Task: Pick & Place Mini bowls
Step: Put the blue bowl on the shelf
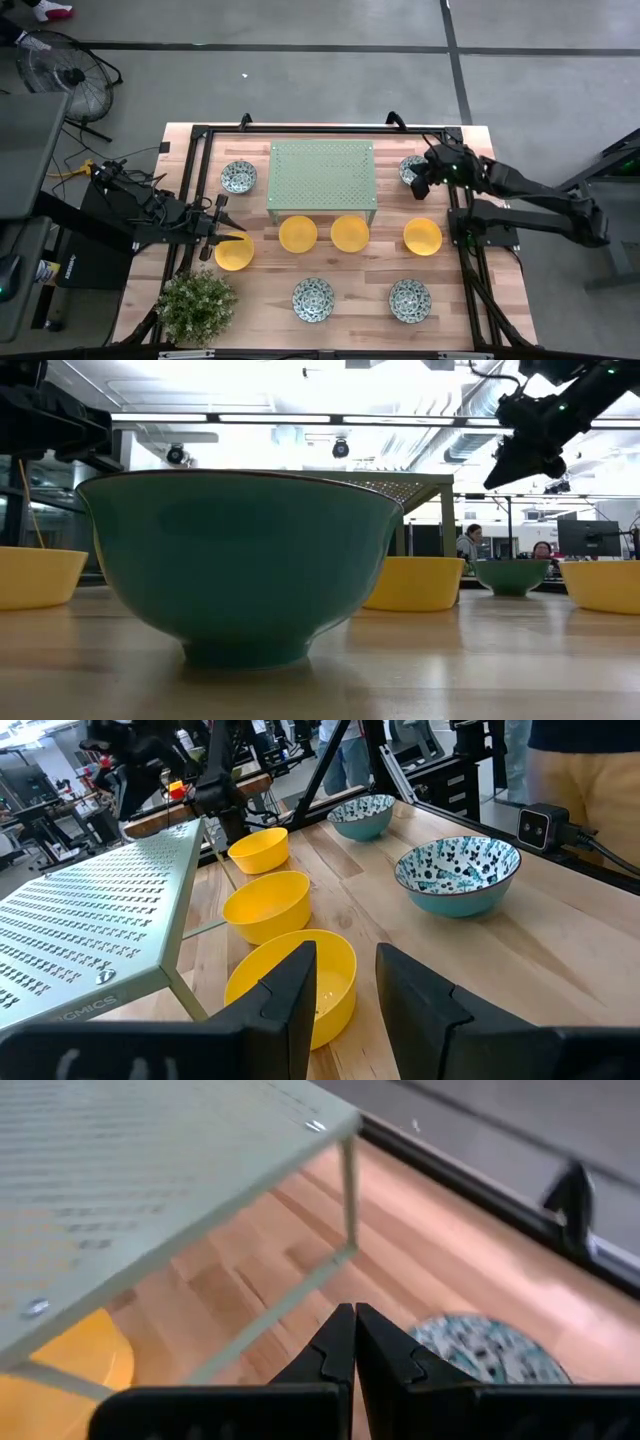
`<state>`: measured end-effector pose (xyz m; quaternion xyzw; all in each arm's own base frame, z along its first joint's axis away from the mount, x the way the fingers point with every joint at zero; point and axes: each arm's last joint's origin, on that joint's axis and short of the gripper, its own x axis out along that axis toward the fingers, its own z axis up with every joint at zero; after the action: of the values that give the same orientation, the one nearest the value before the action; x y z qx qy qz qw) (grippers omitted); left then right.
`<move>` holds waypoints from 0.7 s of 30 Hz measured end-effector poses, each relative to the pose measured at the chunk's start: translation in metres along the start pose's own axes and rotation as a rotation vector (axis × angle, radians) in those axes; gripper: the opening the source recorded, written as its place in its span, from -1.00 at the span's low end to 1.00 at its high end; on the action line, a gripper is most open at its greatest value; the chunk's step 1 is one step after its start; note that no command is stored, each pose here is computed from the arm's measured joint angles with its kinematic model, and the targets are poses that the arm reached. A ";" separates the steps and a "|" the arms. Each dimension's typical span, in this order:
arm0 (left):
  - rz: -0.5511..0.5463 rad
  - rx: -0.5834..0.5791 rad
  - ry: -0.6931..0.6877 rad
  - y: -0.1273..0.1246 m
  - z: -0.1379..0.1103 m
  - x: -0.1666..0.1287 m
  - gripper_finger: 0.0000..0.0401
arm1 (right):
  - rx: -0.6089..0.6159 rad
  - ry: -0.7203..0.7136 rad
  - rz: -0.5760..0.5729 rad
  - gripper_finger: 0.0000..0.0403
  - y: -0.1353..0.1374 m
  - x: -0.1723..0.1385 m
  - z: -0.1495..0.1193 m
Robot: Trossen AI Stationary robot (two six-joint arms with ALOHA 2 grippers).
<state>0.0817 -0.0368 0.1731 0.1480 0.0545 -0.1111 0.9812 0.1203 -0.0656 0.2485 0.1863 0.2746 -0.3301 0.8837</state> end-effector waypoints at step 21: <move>0.000 0.000 0.000 0.000 0.000 0.000 -0.48 | 0.418 0.522 -0.363 -0.53 -0.031 0.038 0.038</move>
<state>0.0817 -0.0368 0.1731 0.1479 0.0546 -0.1110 0.9812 0.1366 -0.1248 0.2506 0.3887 0.4456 -0.4716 0.6541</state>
